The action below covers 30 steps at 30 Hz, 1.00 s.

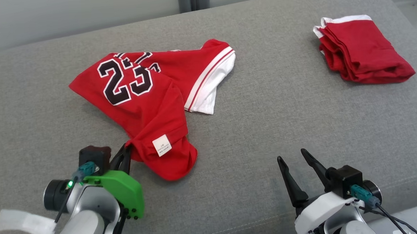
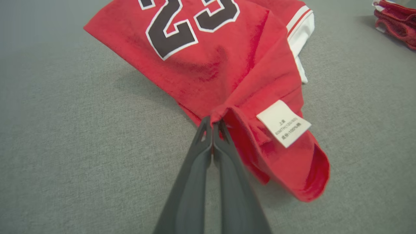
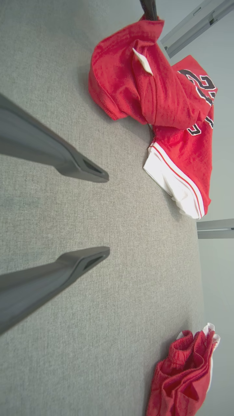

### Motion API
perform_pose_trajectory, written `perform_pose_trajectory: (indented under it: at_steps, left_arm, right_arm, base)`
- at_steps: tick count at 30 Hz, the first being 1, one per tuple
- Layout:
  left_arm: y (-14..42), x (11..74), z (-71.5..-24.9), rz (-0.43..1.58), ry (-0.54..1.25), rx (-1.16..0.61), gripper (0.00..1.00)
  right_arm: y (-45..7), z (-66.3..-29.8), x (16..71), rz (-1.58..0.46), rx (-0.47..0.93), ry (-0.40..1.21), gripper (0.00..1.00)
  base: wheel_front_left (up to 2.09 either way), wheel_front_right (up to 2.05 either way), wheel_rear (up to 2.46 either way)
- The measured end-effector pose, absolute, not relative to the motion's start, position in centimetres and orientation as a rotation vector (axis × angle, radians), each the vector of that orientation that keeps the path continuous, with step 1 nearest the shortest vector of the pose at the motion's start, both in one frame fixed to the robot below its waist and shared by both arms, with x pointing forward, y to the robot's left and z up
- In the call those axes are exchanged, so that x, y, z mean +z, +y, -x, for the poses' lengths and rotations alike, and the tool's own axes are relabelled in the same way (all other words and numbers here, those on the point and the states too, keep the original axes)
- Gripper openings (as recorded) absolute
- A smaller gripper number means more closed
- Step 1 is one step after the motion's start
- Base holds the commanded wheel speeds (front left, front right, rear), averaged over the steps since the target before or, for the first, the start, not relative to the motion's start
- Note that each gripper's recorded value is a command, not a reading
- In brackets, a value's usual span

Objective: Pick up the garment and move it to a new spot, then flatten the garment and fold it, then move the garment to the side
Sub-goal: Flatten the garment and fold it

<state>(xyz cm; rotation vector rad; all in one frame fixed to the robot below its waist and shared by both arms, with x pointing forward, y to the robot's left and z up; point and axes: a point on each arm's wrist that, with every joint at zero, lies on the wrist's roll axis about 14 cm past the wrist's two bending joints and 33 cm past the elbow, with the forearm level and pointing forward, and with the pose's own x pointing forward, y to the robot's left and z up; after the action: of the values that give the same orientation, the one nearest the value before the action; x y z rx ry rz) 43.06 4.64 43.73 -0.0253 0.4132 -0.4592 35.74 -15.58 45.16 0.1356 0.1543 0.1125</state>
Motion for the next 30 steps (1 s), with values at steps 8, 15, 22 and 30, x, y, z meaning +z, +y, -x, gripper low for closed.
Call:
perform_pose_trajectory:
  at_steps: [8,15,22,30]
  left_arm:
    - [12.8,45.8,-40.0,0.041,0.397,-0.211,0.0]
    - [18.6,46.2,-38.7,0.052,0.39,-0.033,0.0]
    - [19.9,45.2,-38.1,0.052,0.405,-0.003,0.09]
    - [19.3,44.1,-37.3,0.135,0.427,0.014,1.0]
  right_arm:
    - [-13.2,-35.8,46.7,-0.134,0.192,0.123,1.0]
    - [-12.2,-35.7,47.8,-0.129,0.226,0.094,1.0]
    - [-11.9,-35.6,47.9,-0.129,0.235,0.095,1.0]
    - [-11.7,-35.7,48.1,-0.126,0.242,0.09,1.0]
  base:
    - [0.0,0.0,0.0]
    - [0.0,0.0,0.0]
    - [0.0,0.0,0.0]
    - [0.0,0.0,0.0]
